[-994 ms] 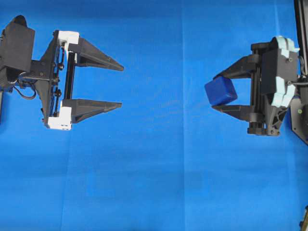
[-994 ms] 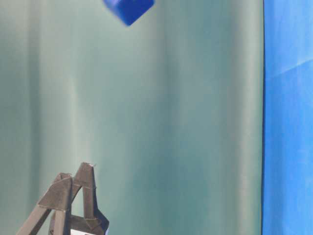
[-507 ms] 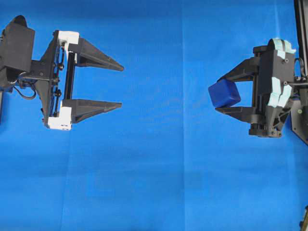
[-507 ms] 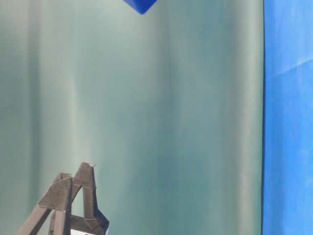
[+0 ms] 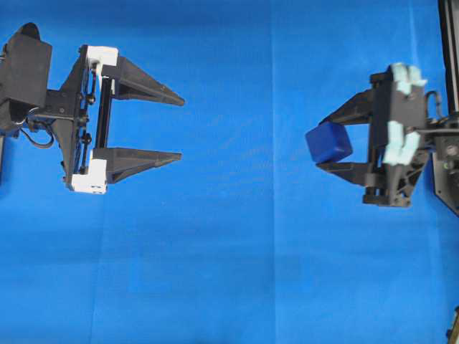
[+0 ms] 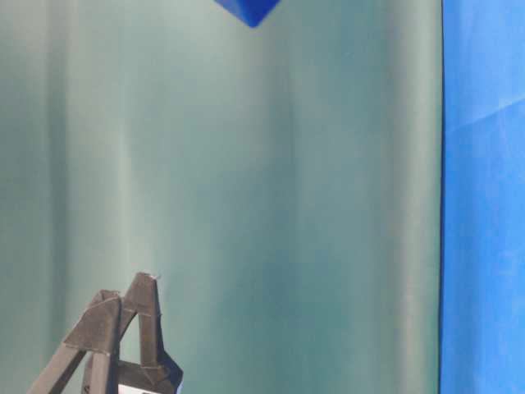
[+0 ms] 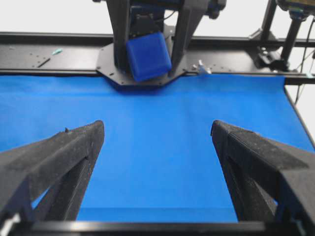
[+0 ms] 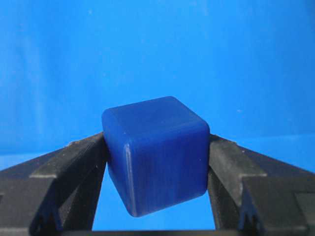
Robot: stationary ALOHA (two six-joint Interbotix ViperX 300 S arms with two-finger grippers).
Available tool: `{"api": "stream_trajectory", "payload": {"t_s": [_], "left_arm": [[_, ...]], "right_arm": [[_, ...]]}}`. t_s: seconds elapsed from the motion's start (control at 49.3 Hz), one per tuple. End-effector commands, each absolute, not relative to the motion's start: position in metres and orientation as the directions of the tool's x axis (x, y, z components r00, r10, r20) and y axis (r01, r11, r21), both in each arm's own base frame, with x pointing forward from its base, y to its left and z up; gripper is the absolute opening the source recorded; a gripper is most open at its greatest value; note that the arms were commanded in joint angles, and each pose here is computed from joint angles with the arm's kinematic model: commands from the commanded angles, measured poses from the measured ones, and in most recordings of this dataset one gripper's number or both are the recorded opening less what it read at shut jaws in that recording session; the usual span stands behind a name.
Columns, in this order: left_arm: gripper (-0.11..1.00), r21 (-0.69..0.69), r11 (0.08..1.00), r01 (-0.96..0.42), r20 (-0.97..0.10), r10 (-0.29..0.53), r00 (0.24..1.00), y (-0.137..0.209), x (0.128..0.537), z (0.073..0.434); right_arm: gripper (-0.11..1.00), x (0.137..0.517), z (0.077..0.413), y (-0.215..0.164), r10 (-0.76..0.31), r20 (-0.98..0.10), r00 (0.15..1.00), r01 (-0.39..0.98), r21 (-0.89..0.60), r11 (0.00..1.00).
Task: Handover the blue block to the right arm after grasping it with the left arm, then place it in the designated position.
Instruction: 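Carry the cube with the right gripper and rotate it downward, then lower the cube to the table center with the right gripper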
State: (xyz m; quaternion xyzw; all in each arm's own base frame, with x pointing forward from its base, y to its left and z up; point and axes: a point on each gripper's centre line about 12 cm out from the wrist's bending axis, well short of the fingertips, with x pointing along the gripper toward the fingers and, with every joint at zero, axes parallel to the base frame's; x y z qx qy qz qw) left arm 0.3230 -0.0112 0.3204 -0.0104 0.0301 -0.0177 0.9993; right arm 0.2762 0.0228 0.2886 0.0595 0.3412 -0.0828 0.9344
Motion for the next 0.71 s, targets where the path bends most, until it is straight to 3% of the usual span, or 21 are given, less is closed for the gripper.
{"api": "stream_trajectory", "payload": {"t_s": [0.0,0.689], "left_arm": [[0.93,-0.020,0.999,0.035,-0.017,-0.035,0.999,-0.011,0.322,0.333],[0.93,-0.020,0.999,0.035,-0.018,-0.035,0.999,-0.011,0.324,0.333]], "right_arm": [[0.52,0.284,0.290,0.026,-0.105,-0.637,0.763,0.182,0.056,0.982],[0.52,0.360,0.180,0.017,-0.012,-0.671,0.741,0.131,0.127,0.983]]}}
